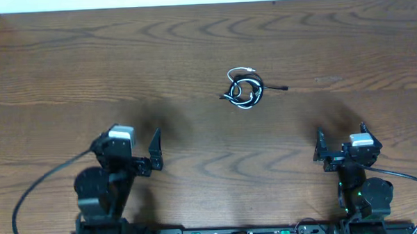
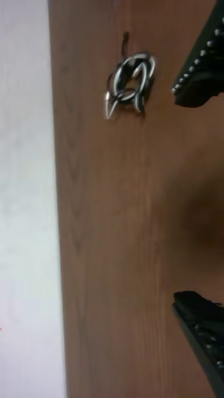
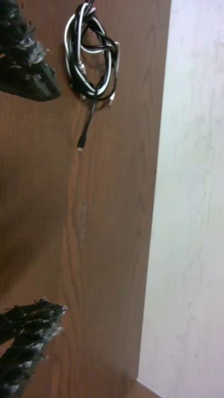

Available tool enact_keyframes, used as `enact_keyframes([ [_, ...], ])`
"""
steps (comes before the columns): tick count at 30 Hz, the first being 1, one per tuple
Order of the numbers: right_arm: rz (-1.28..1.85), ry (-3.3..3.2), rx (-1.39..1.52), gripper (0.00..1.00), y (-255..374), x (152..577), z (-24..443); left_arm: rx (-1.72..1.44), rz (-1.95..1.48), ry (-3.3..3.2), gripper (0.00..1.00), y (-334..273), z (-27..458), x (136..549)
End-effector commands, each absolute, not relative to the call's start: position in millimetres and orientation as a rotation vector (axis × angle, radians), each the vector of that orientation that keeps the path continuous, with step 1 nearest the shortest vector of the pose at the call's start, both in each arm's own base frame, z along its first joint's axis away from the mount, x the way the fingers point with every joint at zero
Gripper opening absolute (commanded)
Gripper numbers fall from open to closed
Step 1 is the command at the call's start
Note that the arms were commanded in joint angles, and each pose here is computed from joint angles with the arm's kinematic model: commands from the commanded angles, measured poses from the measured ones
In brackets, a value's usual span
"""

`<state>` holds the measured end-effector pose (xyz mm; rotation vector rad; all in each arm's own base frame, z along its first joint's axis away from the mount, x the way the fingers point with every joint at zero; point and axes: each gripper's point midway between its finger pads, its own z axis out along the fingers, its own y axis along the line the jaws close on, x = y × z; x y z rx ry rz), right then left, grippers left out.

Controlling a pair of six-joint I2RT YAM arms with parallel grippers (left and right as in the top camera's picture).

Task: Untangle cables
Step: 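Raise both arms and move grippers toward the cable bundle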

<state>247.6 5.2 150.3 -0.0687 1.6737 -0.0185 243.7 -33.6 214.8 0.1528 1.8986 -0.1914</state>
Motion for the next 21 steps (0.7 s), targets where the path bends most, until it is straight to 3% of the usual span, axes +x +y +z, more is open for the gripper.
enact_keyframes([
  [1,-0.028,1.681,-0.061,0.99,3.1,247.6,148.1,0.218,-0.274,1.954,1.00,-47.3,236.7,252.0],
  [14,-0.030,1.681,-0.065,0.99,3.2,247.6,148.2,0.318,-0.688,2.233,0.99,-92.6,253.2,282.3],
  [21,0.058,1.687,-0.069,0.99,13.7,247.5,146.8,0.316,-0.721,2.258,0.99,-94.9,242.1,294.7],
])
